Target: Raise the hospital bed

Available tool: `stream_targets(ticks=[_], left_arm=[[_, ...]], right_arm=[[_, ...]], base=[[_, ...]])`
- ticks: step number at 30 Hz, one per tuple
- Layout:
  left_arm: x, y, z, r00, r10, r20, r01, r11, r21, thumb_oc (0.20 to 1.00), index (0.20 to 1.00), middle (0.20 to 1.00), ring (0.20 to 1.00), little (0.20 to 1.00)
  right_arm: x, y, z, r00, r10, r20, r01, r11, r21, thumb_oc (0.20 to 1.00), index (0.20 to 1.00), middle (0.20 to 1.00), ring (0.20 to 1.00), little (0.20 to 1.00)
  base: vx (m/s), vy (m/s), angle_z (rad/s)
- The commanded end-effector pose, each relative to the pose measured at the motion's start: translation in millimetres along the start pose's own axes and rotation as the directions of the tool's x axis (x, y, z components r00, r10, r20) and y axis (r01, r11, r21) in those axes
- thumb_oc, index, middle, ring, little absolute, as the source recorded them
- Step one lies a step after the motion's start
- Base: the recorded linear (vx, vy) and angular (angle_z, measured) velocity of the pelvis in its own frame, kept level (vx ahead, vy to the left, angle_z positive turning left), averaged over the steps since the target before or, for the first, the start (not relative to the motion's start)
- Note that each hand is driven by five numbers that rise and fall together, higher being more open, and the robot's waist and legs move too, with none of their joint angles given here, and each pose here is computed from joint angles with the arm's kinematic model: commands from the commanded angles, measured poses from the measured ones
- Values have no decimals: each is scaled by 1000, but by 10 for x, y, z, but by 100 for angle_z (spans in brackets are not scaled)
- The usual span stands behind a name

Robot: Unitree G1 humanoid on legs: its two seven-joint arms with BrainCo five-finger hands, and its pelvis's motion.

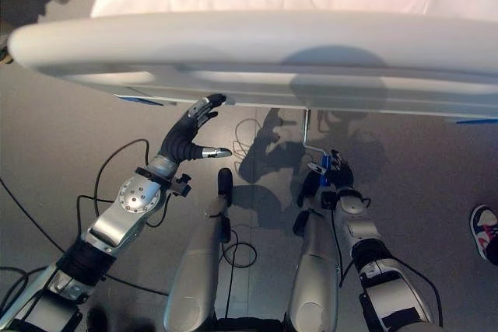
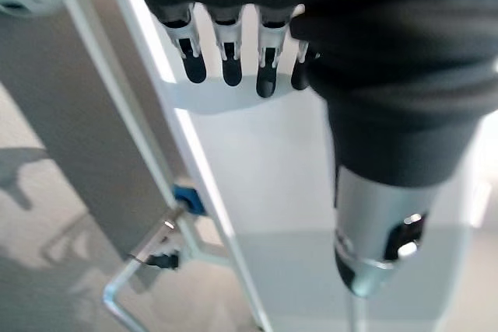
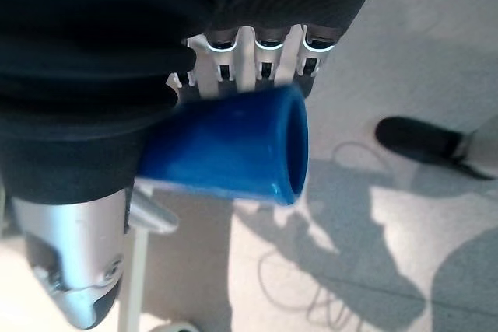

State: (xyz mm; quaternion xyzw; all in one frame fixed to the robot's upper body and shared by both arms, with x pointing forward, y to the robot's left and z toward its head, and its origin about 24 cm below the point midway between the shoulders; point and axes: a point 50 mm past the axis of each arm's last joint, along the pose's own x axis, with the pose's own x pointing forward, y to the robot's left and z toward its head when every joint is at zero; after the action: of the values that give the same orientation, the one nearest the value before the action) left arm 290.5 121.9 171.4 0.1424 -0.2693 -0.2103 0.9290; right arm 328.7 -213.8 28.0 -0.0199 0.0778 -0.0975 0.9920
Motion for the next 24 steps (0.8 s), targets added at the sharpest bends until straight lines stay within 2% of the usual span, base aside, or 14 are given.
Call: stream_targets(ticks=[1,9,24], left_arm=[[99,-61,545,960,3,279,22,996,-84,1000,1000,1000,1000,1000],[171,-174,787,926,-13,376,89,978,-186,1000,1000,1000,1000,1000],[190,-159,820,924,-26,380,99,980,-172,1000,1000,1000,1000,1000]], right_arm=[[-15,-37,45,999,-41,34,40,998,40,1000,1000,1000,1000,1000],[117,86,386,992,-27,121,19,998,67,1000,1000,1000,1000,1000],[108,171,488,987,29,160,-41,996,73,1000,1000,1000,1000,1000]], base=[[0,0,0],[0,1,1],[0,0,0]])
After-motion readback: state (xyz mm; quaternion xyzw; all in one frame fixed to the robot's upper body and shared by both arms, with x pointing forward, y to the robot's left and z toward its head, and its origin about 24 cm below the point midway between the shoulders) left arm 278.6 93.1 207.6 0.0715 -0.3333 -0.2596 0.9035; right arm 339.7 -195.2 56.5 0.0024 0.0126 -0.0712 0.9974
